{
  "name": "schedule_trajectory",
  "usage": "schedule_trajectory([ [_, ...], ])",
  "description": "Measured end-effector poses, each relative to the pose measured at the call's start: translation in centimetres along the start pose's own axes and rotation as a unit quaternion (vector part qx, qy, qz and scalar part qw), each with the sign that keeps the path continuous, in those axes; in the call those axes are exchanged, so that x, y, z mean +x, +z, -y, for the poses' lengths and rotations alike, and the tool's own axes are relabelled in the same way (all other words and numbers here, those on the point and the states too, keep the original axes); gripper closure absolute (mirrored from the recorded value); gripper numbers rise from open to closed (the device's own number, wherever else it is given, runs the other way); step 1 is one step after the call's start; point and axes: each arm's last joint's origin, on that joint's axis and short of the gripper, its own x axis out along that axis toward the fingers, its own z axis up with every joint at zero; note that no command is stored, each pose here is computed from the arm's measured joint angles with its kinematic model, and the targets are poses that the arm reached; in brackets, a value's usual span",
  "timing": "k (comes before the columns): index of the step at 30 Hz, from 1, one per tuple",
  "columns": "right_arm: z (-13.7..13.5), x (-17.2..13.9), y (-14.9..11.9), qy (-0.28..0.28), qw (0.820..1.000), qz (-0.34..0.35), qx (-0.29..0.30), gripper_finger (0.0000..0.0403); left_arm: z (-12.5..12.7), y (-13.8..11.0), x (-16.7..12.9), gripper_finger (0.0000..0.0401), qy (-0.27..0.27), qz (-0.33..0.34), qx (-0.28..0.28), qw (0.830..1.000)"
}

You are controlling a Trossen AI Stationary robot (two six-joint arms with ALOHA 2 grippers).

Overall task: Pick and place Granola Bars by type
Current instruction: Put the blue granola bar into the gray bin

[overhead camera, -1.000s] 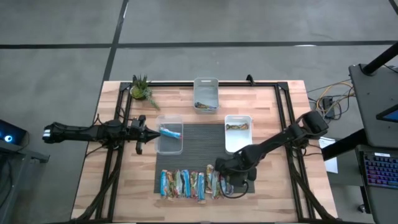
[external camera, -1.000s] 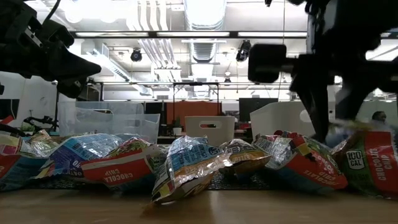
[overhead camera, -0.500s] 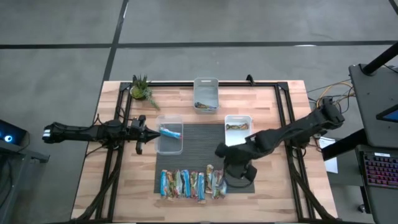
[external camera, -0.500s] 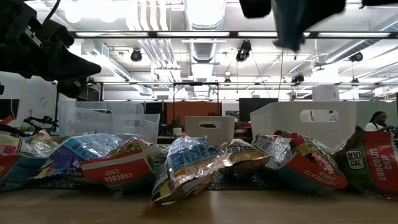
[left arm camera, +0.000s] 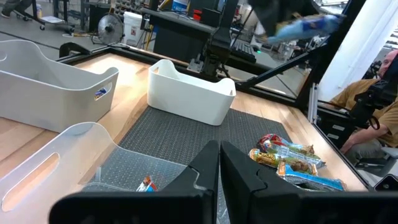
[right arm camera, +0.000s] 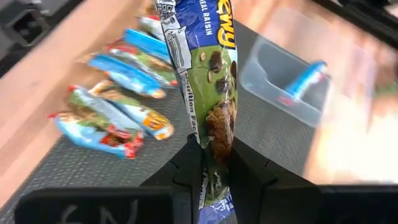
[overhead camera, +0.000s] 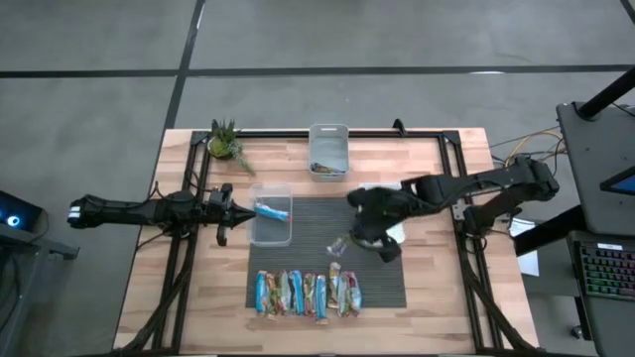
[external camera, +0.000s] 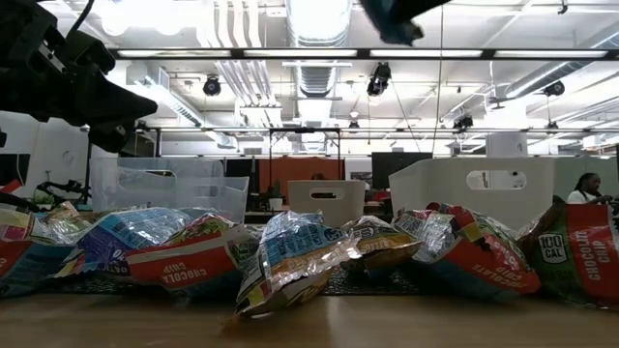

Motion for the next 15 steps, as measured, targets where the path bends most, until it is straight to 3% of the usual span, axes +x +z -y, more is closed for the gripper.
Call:
schedule_trajectory([
  [15,8.3,-1.9,-4.0,-0.101,0.989,-0.024,0.102,0.0349,0.0,0.0,0.0,0.0401,0.000,0.000,0.000,1.000],
])
